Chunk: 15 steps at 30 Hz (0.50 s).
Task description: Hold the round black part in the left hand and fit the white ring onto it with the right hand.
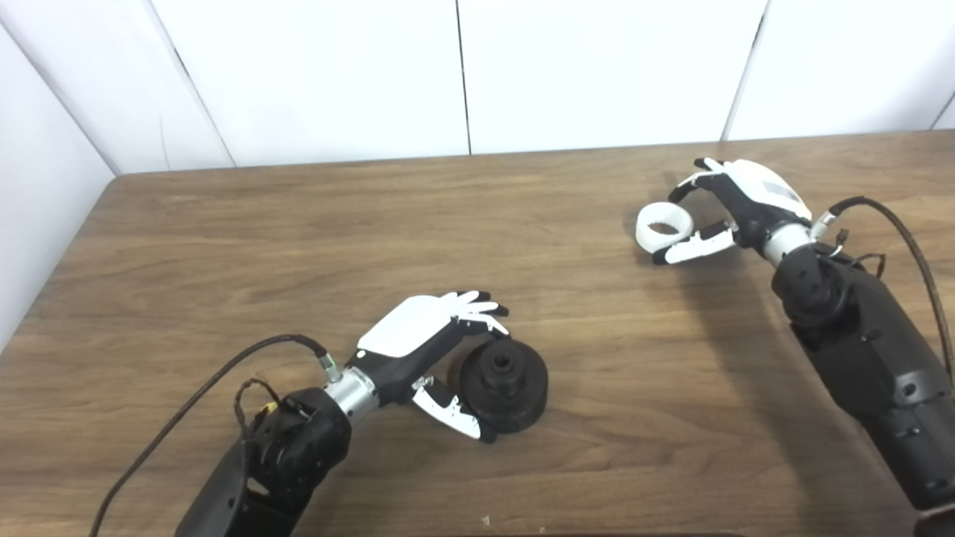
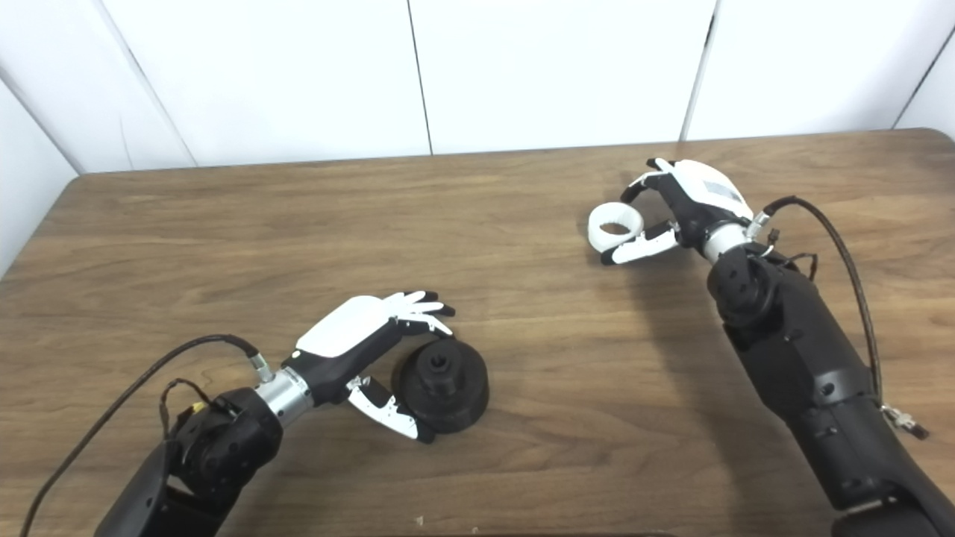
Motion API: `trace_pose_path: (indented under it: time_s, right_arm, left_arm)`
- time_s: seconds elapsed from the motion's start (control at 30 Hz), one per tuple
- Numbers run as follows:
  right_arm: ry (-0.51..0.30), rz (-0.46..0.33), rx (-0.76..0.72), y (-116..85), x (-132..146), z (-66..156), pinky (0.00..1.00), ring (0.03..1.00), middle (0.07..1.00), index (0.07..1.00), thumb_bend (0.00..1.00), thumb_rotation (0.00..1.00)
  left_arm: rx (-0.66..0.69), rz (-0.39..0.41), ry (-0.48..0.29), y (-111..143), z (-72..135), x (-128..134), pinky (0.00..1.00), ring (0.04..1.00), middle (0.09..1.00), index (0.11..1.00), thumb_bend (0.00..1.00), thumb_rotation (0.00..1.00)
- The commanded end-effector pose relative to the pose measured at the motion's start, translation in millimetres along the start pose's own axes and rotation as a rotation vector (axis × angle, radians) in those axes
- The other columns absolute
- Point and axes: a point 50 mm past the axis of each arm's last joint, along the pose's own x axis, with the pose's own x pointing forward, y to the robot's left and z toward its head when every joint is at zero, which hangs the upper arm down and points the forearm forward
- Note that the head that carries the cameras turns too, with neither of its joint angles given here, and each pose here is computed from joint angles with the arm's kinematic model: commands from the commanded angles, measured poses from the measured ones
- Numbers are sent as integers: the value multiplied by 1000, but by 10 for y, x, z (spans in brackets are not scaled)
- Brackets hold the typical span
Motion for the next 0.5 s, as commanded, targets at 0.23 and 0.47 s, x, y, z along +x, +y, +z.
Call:
trace_pose_path:
  time_s: [0.23,0.47]
  right_arm:
    - [-28,-53,-30,-272,103,73,1000,1000,962,702,973,360]
    - [-37,-64,9,-223,127,81,1000,1000,952,668,906,327]
  left_arm:
    - [30,46,-30,159,36,53,974,970,901,604,823,284]
    - [33,44,-33,153,39,52,971,972,904,605,818,296]
